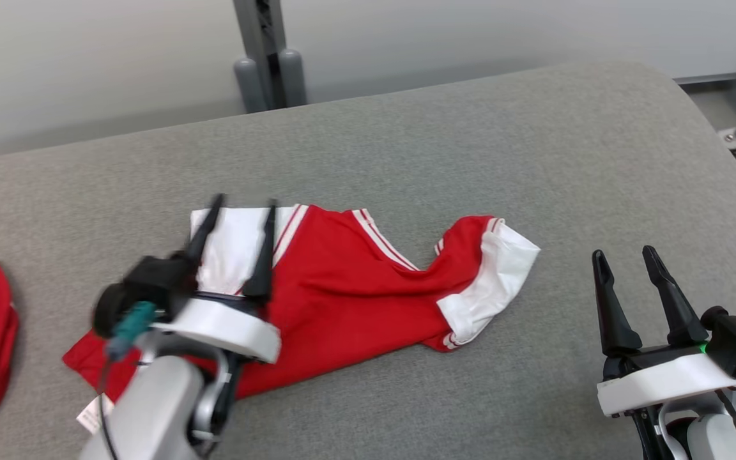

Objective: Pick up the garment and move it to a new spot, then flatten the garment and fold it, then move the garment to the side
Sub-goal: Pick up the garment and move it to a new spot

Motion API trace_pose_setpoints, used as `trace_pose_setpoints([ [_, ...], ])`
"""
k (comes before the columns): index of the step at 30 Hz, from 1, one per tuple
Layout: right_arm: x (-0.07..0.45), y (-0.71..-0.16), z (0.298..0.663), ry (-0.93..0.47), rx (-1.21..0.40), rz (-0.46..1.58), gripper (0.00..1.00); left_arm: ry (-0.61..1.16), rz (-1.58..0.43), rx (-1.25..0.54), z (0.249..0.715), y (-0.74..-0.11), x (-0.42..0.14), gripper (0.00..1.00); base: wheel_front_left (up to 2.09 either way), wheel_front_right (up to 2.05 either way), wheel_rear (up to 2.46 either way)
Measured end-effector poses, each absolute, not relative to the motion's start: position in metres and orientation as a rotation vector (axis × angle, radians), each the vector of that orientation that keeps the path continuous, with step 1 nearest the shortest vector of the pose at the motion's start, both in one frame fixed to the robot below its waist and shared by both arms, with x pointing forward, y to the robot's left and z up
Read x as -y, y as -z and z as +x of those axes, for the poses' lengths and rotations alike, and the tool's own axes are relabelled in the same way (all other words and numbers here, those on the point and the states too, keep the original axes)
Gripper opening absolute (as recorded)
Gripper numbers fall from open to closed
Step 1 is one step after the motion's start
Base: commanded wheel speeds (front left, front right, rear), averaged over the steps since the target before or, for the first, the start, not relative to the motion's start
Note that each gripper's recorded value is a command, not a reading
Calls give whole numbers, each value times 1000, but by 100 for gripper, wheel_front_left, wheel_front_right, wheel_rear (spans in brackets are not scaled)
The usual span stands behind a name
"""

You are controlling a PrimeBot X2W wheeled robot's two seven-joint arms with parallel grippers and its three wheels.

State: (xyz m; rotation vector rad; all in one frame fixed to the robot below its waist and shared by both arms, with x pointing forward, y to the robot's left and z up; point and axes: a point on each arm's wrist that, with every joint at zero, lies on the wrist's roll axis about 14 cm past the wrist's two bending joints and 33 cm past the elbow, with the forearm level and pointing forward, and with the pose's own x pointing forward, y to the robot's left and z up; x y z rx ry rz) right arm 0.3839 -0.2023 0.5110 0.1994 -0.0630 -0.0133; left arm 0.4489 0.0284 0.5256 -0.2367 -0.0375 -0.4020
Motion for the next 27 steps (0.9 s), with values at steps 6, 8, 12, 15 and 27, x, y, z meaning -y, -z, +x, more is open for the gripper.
trace_pose_setpoints([
  [6,189,-521,391,-31,81,190,100,202,-215,123,454,-547,-105,100,0,0,0],
  [8,187,-523,392,-38,85,186,100,149,-200,146,452,-553,-128,100,0,0,0],
  [12,183,-525,390,-51,80,175,100,75,-178,170,438,-560,-159,100,0,0,0],
  [15,181,-529,388,-60,86,168,100,30,-153,168,425,-559,-179,100,0,0,0],
  [27,177,-534,365,-74,67,144,100,-8,-130,90,370,-547,-195,100,0,0,0],
])
